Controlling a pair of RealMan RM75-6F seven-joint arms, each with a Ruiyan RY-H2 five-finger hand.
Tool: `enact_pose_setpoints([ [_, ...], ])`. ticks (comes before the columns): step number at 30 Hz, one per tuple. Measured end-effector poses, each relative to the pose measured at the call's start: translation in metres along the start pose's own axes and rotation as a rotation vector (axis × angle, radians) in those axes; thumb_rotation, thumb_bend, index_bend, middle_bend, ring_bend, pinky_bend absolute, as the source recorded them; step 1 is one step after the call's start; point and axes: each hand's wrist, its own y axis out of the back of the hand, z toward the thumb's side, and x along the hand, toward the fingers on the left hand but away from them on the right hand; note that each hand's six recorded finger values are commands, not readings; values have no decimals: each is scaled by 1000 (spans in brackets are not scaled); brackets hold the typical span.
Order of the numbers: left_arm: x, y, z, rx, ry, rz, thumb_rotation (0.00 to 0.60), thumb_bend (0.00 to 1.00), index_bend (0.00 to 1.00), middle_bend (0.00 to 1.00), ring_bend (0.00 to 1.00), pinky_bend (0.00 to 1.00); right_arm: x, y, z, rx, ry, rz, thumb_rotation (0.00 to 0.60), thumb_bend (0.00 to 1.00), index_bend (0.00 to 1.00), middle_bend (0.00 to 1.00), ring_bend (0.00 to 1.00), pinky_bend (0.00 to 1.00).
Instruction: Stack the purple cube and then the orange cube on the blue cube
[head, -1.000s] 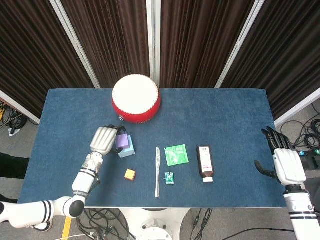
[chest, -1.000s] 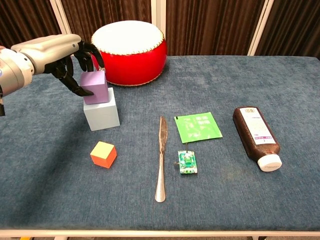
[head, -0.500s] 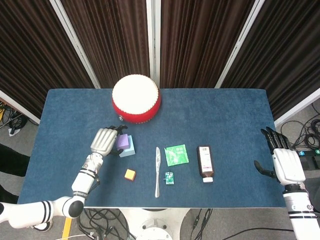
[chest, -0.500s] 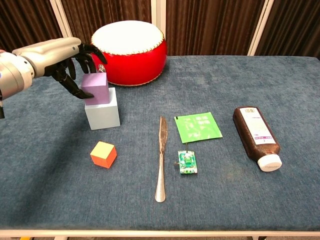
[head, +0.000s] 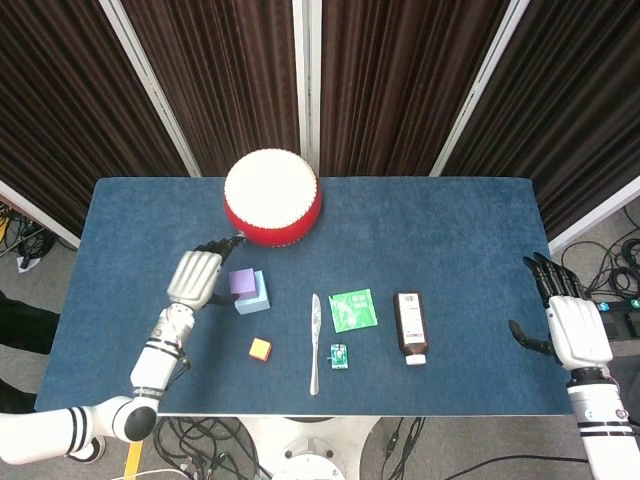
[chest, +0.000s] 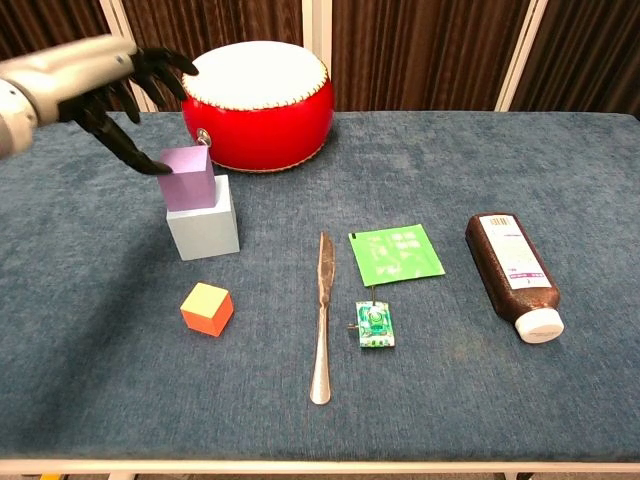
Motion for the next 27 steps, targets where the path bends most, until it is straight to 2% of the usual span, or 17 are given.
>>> enact_pose_setpoints([
  [3, -14, 22, -7, -1, 26, 63, 600, 101, 234, 362, 290, 405, 0, 1, 0, -3, 2, 0, 600, 220, 0, 0, 0, 0],
  [7, -41, 49, -18, -6, 49, 138, 600, 104, 338, 419, 330, 437, 1, 0, 1, 0, 6, 2, 600, 219, 0, 0, 0, 0],
  [10, -59, 53, -19, -2, 25, 138, 600, 106, 398, 464, 360, 455, 1, -2, 1, 5, 8, 5, 600, 219, 0, 0, 0, 0],
  [15, -87, 36, -16, -19, -54, 69, 600, 109, 432, 496, 387, 479, 1, -4, 2, 13, 8, 8, 600, 219, 0, 0, 0, 0],
  [23, -114, -11, -14, -59, -181, -148, 600, 124, 446, 509, 408, 506, -1, -6, 2, 16, 2, 17, 600, 219, 0, 0, 0, 0],
  [27, -117, -23, -14, -11, -243, -177, 600, 129, 453, 514, 413, 508, -1, -7, 2, 16, 1, 18, 600, 218, 0, 0, 0, 0],
])
